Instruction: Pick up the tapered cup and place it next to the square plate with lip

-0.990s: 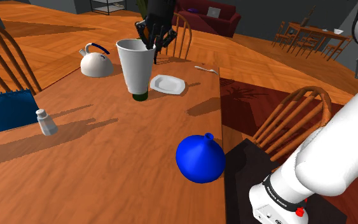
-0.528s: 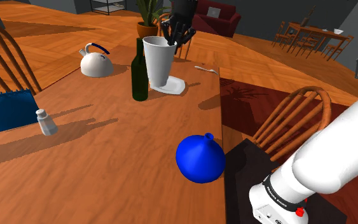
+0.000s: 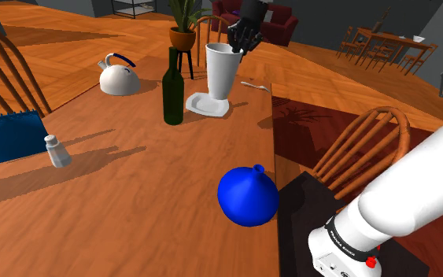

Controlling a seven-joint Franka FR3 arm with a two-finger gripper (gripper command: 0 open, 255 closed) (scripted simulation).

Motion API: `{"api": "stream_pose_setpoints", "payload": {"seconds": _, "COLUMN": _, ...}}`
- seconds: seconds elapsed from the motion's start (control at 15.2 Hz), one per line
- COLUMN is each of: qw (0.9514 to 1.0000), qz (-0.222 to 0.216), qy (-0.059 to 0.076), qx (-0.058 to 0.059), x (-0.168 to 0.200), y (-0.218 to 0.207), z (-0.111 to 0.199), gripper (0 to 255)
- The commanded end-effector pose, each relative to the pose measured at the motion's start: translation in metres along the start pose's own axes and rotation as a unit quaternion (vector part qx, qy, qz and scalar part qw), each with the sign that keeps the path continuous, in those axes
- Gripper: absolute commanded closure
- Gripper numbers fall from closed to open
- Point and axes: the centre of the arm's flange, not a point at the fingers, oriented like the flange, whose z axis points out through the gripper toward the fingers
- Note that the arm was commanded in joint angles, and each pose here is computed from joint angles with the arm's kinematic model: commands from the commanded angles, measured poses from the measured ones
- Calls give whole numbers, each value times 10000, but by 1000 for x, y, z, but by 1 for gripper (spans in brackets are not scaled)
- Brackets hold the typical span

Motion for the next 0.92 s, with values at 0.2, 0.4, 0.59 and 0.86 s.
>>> {"api": "stream_pose_setpoints", "payload": {"seconds": 0.2, "qw": 10000, "qz": -6, "qy": 3, "qx": 1, "x": 21, "y": 64, "z": -10, "gripper": 255}}
{"api": "stream_pose_setpoints", "payload": {"seconds": 0.4, "qw": 10000, "qz": -6, "qy": 3, "qx": 1, "x": 34, "y": 101, "z": -15, "gripper": 255}}
{"api": "stream_pose_setpoints", "payload": {"seconds": 0.59, "qw": 10000, "qz": -6, "qy": 3, "qx": 1, "x": 46, "y": 138, "z": -21, "gripper": 255}}
{"api": "stream_pose_setpoints", "payload": {"seconds": 0.86, "qw": 10000, "qz": -6, "qy": 3, "qx": 1, "x": 63, "y": 188, "z": -27, "gripper": 255}}
